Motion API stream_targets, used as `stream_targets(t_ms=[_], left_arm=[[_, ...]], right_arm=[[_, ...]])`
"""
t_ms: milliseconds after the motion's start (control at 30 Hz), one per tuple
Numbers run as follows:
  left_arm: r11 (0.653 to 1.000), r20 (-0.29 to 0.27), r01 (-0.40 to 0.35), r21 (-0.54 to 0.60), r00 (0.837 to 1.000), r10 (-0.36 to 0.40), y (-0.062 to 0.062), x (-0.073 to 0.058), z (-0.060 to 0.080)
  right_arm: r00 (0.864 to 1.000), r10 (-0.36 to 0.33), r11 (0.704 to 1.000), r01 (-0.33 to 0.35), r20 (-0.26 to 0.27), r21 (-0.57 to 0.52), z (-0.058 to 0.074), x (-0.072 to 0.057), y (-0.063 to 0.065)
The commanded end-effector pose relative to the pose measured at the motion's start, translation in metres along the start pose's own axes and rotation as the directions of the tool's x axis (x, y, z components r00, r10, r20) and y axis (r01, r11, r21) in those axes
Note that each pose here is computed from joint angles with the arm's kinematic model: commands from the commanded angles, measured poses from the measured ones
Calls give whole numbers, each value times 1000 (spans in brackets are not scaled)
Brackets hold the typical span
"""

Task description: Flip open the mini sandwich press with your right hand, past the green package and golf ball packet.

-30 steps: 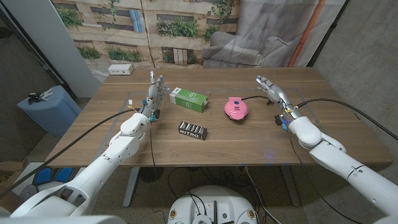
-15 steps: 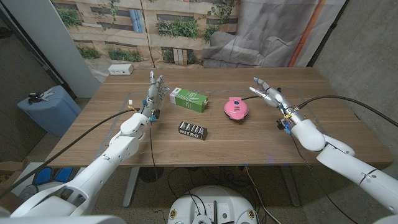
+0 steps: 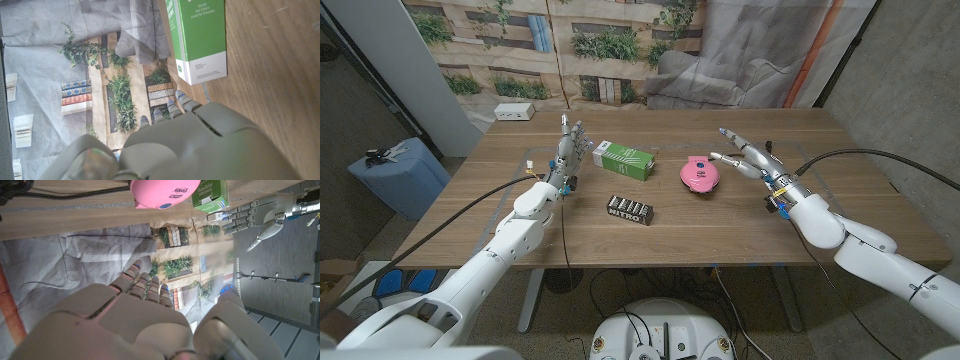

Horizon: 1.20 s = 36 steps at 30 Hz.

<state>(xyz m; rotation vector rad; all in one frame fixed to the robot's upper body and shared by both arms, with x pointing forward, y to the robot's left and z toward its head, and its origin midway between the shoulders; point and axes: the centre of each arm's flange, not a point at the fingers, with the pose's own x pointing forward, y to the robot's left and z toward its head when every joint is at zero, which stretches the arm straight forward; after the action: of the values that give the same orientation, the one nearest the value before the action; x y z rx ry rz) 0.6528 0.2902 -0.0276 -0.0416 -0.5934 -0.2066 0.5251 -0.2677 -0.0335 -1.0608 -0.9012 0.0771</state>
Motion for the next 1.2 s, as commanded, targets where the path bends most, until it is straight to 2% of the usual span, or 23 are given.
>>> stream_targets(t_ms=[33,333,600,1033,1200], left_arm=[[1000,0,0,0,1000,0,0,0,0],[1000,0,0,0,1000,0,0,0,0],[1000,0,0,0,1000,0,0,0,0],[1000,0,0,0,1000,0,0,0,0],[1000,0,0,0,1000,0,0,0,0]], right_arm=[[996,49,986,-37,72,-163,28,-3,6],[998,17,967,0,61,-255,45,-13,10],[997,23,939,6,79,-343,57,-16,25],[996,-41,895,73,82,-440,59,-18,37],[996,-38,882,71,80,-466,59,-14,44]])
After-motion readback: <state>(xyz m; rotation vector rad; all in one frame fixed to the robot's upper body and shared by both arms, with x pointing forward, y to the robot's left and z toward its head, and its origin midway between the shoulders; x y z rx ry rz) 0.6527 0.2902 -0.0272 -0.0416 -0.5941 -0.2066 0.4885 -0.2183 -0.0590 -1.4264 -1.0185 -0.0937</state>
